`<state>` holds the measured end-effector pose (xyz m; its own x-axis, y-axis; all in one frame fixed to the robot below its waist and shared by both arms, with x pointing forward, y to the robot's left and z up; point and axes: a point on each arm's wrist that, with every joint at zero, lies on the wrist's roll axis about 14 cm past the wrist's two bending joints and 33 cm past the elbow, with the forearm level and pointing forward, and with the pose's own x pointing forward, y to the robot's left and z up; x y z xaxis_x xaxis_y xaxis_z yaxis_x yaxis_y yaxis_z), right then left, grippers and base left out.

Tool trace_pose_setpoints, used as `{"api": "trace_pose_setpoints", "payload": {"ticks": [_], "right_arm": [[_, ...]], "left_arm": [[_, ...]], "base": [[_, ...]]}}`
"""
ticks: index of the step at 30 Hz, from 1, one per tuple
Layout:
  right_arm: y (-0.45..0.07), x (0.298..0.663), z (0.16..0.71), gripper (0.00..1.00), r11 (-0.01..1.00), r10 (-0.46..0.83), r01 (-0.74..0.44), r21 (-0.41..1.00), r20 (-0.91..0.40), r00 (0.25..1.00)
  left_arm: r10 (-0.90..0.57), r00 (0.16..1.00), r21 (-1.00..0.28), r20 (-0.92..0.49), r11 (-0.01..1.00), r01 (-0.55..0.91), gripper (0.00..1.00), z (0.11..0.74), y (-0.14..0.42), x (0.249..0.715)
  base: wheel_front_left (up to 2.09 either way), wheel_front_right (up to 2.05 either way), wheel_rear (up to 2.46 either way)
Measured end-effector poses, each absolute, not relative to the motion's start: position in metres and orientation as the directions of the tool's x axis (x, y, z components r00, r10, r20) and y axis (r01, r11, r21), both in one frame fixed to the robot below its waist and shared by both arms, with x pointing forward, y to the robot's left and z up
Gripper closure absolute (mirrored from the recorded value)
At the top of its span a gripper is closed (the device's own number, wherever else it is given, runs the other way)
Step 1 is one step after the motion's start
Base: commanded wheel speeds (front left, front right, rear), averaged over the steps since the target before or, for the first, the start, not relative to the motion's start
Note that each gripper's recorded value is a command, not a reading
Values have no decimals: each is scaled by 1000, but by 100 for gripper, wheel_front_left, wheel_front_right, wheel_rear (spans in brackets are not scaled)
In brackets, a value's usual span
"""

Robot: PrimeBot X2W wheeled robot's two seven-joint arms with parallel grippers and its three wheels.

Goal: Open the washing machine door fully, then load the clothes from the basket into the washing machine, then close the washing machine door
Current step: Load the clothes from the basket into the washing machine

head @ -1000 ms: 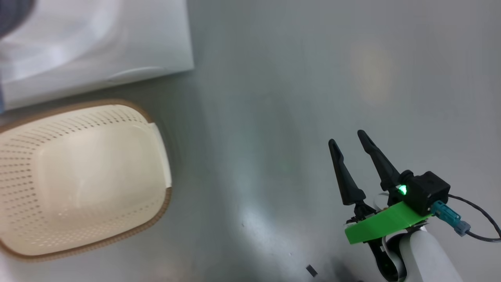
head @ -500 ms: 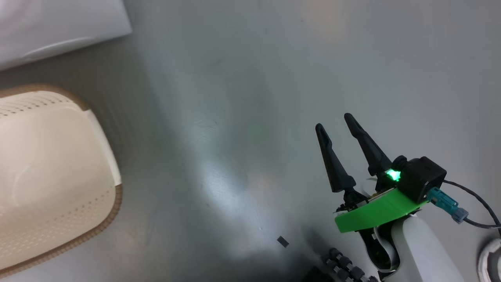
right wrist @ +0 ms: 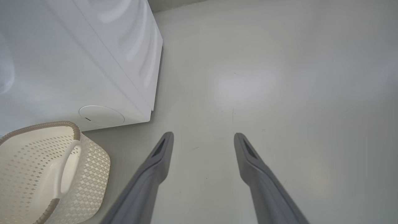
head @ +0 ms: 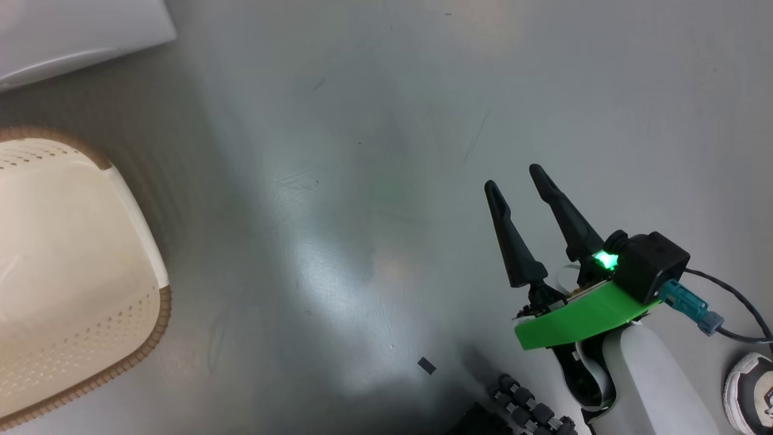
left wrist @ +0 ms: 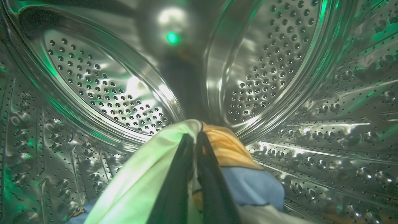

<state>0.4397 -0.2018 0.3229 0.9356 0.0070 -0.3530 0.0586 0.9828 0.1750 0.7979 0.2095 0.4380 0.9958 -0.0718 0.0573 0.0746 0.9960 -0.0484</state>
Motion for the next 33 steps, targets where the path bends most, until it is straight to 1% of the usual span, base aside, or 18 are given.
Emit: {"api": "trace_pose_setpoints", "payload": {"ticks": [1,2,3,4,10,18,27,33], "right_arm": [[-201,441,324,0,983,9,56,175,-349,937],[-201,442,325,0,983,9,55,176,-346,938],[-201,443,325,0,983,10,54,176,-344,939],[-201,443,325,0,983,11,53,177,-343,939],[-199,445,330,0,983,15,46,179,-328,944],[-197,452,342,0,986,25,25,166,-291,956],[-187,462,363,0,990,55,-23,139,-231,971],[-178,459,373,0,991,81,-56,124,-213,974]], "left_arm": [[-71,996,-47,59,996,73,100,438,210,798],[-69,996,-45,58,996,72,88,438,211,797],[-68,996,-40,55,997,70,40,437,213,796],[-65,997,-35,51,997,67,0,437,214,796],[-50,998,-39,42,998,52,0,441,221,792],[-88,996,-24,31,996,89,0,449,211,779],[-136,991,-23,-6,991,136,0,449,205,740],[-177,983,-45,-40,983,175,0,443,198,700]], "base": [[0,0,0],[0,0,0],[0,0,0],[0,0,0],[0,0,0],[0,0,0],[0,0,0],[0,0,0]]}}
